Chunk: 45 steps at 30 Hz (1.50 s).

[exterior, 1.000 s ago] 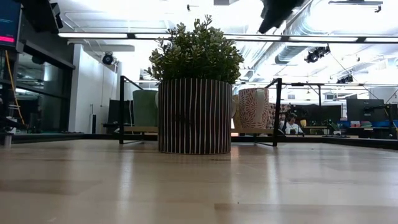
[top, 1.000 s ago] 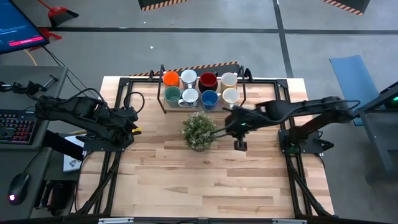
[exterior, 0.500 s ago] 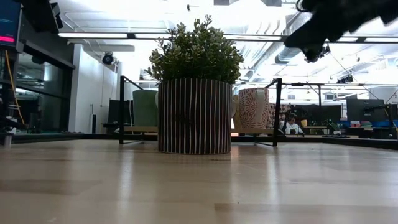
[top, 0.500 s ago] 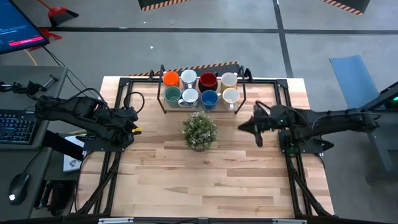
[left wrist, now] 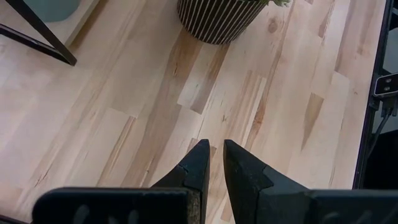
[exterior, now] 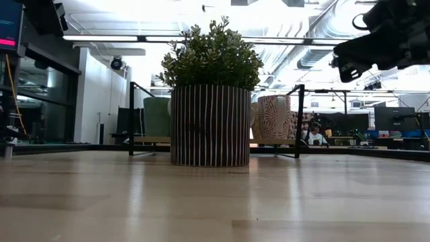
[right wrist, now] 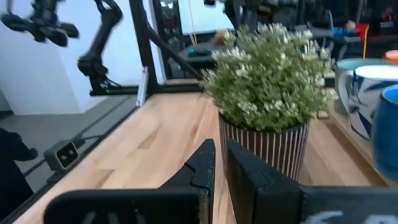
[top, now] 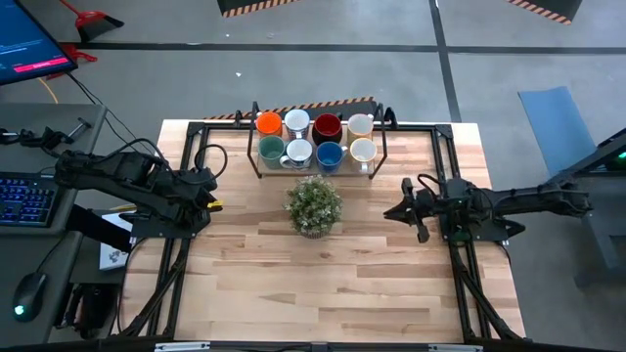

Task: Place coffee mugs
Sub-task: Return to Home Position

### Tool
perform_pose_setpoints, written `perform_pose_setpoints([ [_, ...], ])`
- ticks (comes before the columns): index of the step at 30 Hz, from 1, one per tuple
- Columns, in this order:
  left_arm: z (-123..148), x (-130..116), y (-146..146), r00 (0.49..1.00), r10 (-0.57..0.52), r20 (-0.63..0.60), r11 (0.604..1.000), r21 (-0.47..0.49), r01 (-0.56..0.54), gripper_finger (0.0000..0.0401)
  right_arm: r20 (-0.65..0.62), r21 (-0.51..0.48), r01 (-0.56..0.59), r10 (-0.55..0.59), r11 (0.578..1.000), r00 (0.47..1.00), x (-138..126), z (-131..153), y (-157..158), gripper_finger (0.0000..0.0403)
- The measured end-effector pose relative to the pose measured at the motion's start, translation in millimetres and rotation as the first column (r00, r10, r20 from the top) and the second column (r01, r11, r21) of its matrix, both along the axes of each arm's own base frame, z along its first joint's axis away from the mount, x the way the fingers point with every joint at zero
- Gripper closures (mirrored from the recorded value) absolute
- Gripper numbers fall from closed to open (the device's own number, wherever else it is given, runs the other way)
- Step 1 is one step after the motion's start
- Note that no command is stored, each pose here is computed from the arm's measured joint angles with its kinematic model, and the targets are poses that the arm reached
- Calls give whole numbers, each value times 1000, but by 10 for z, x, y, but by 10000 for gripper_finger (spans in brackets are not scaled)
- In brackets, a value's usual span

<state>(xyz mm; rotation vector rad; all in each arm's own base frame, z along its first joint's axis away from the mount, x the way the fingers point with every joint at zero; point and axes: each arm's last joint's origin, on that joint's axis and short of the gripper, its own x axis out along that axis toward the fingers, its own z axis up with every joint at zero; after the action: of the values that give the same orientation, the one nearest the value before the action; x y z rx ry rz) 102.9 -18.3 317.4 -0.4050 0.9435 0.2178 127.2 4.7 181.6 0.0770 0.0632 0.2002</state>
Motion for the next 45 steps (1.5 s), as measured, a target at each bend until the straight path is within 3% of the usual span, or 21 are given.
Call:
perform_pose_setpoints([
  [14, 0, 0, 0, 1000, 0, 0, 1000, 0, 0, 366, 129, -67, 37, -28, 997, 991, -89, -63, -8, 384],
  [18, 0, 0, 0, 1000, 0, 0, 1000, 0, 0, 366, 96, -28, 57, -54, 998, 994, -92, -93, -15, 384],
  [33, 0, 0, 0, 1000, 0, 0, 1000, 0, 0, 366, 134, -68, 58, -48, 996, 990, -104, -65, -14, 384],
  [45, 0, 0, 0, 1000, 1, 0, 1000, 0, -1, 366, 102, -37, 133, -129, 990, 986, -301, -123, -34, 384],
])
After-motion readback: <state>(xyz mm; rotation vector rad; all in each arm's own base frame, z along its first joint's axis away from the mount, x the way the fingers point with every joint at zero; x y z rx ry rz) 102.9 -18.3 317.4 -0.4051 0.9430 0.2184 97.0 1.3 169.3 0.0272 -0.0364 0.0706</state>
